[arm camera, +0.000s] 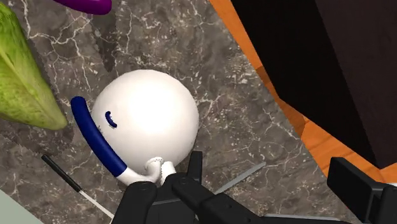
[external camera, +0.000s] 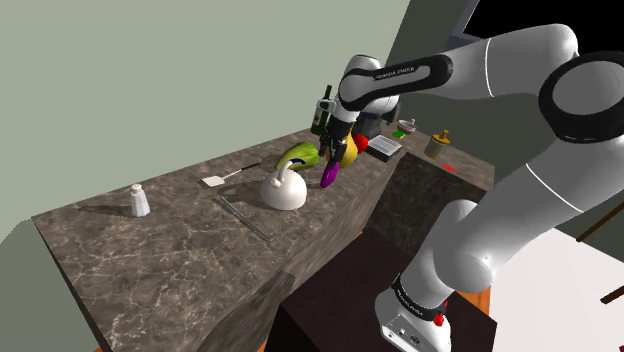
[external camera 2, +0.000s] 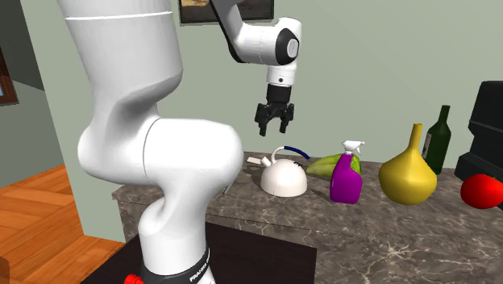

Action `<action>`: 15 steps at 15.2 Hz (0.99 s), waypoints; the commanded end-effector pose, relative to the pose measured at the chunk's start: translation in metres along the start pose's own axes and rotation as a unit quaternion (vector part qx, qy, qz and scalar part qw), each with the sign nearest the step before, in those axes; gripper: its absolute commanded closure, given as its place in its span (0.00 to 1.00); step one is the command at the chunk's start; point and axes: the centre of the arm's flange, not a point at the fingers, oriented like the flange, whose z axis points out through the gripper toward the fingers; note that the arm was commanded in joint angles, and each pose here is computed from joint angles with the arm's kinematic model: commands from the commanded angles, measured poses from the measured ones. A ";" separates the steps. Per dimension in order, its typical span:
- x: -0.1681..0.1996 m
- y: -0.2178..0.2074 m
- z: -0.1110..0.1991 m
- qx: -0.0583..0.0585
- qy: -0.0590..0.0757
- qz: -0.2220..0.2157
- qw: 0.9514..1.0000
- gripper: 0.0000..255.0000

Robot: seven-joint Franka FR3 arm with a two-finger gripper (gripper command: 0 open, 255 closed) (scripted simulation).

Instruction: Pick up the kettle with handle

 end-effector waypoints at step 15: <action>0.091 0.126 0.107 0.016 0.057 -0.303 0.951 0.00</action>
